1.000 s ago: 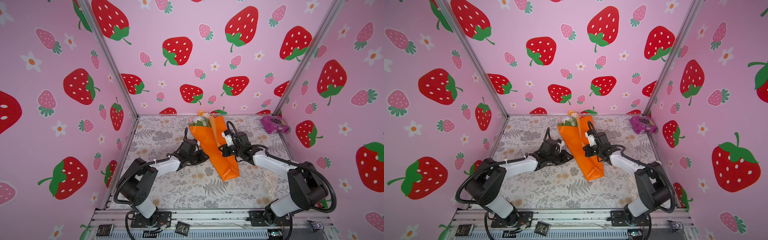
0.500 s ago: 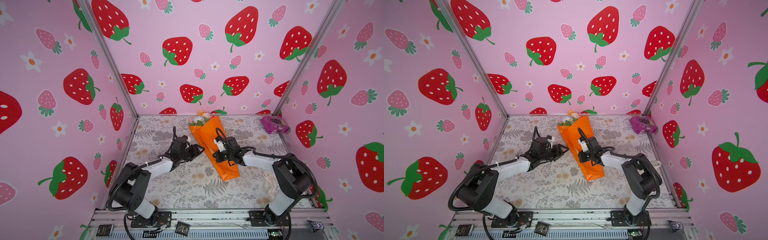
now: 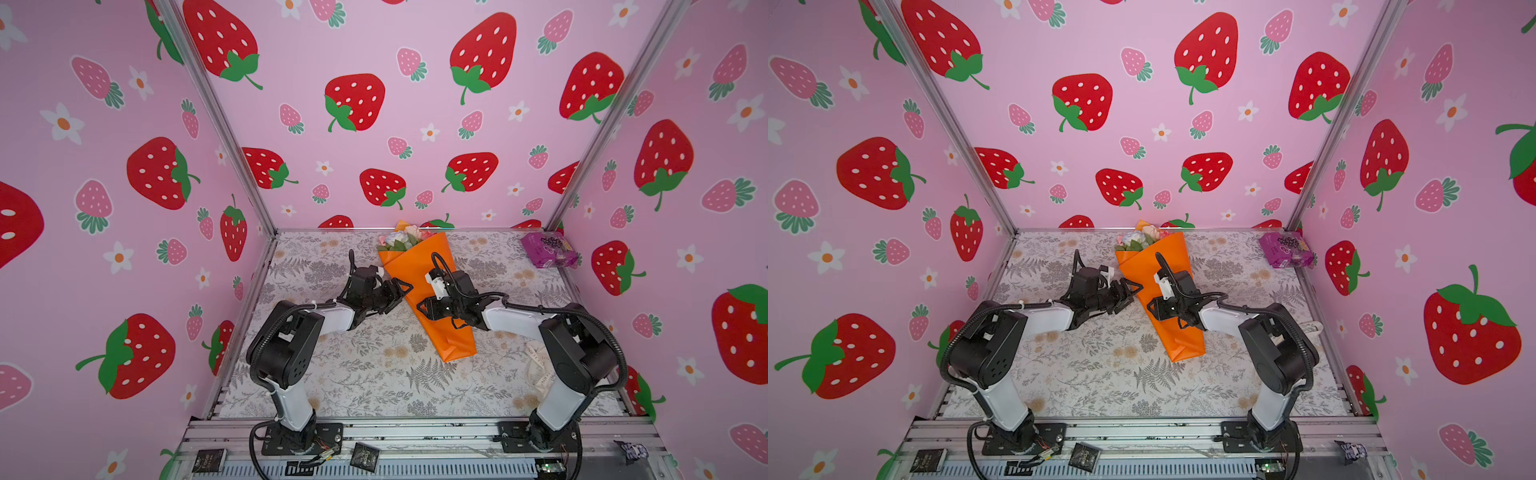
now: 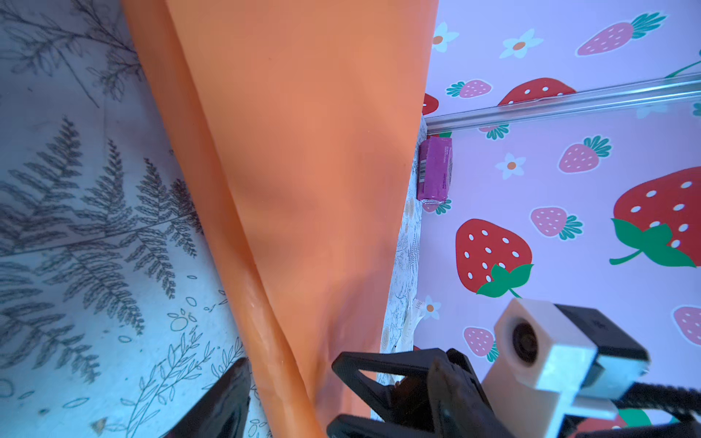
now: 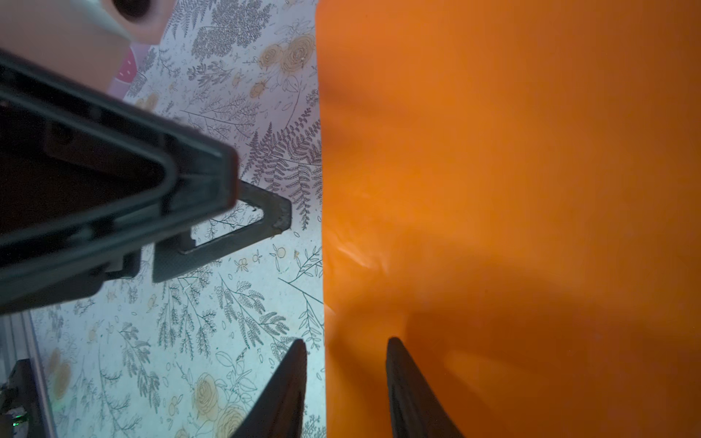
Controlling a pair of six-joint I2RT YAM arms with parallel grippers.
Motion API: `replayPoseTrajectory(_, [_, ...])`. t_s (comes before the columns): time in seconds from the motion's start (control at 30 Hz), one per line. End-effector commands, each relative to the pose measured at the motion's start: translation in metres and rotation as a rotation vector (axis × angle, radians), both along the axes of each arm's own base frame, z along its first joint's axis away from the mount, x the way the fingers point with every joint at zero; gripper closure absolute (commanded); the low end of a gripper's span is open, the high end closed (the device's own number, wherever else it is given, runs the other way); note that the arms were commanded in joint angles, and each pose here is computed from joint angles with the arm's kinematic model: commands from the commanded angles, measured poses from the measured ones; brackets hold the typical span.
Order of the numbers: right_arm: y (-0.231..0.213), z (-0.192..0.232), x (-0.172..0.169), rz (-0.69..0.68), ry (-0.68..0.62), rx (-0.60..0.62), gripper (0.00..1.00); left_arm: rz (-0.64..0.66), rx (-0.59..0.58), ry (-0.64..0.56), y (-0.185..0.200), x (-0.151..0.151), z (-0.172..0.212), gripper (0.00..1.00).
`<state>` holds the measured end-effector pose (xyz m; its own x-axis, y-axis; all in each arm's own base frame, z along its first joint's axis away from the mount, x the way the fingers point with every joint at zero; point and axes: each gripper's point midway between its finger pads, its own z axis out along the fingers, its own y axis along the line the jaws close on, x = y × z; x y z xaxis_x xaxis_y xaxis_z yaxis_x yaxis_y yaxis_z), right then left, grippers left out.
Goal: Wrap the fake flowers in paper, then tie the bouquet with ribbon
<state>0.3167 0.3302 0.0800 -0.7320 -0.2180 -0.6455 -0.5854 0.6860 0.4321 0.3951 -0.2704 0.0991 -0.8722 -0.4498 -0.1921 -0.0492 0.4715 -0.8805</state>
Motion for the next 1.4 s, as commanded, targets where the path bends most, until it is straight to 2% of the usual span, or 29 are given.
replayPoseTrajectory(0.0, [0.003,-0.001,-0.007,0.013,0.019,0.035,0.58,-0.008,-0.005,0.008,-0.007,0.014,0.003,0.31])
replayPoseTrajectory(0.27, [-0.004,0.031,-0.008,-0.004,0.022,0.139,0.56,-0.013,0.035,0.087,-0.011,0.026,-0.033,0.57])
replayPoseTrajectory(0.37, [-0.029,0.043,-0.008,-0.073,0.023,0.163,0.55,-0.024,0.052,0.110,-0.013,0.031,-0.044,0.66])
replayPoseTrajectory(0.47, [-0.062,0.044,-0.014,-0.149,0.054,0.196,0.55,-0.035,0.048,0.126,-0.015,0.033,-0.052,0.68])
replayPoseTrajectory(0.57, [-0.078,0.031,-0.033,-0.151,0.118,0.214,0.66,-0.041,0.050,0.132,-0.015,0.033,-0.056,0.75])
replayPoseTrajectory(0.63, [-0.079,0.018,-0.049,-0.122,0.171,0.215,0.81,-0.042,0.056,0.134,-0.014,0.033,-0.058,0.79])
replayPoseTrajectory(0.67, [-0.078,0.013,-0.058,-0.103,0.199,0.229,0.85,-0.039,0.057,0.138,-0.013,0.033,-0.058,0.80])
replayPoseTrajectory(0.8, [-0.079,-0.008,-0.082,-0.068,0.276,0.242,0.88,-0.050,0.068,0.136,-0.013,0.034,-0.057,0.83])
replayPoseTrajectory(1.1, [-0.095,-0.064,-0.107,-0.079,0.368,0.134,0.88,-0.049,0.062,0.147,-0.008,0.034,-0.064,0.89])
replayPoseTrajectory(1.17, [-0.097,-0.067,-0.107,-0.089,0.370,0.124,0.88,-0.048,0.052,0.142,-0.007,0.031,-0.060,0.87])
replayPoseTrajectory(1.3, [-0.096,-0.065,-0.106,-0.088,0.375,0.125,0.87,-0.019,0.054,0.113,0.002,0.020,-0.045,0.73])
replayPoseTrajectory(1.37, [-0.096,-0.062,-0.106,-0.087,0.371,0.130,0.87,-0.006,0.078,0.101,0.009,0.011,-0.039,0.68])
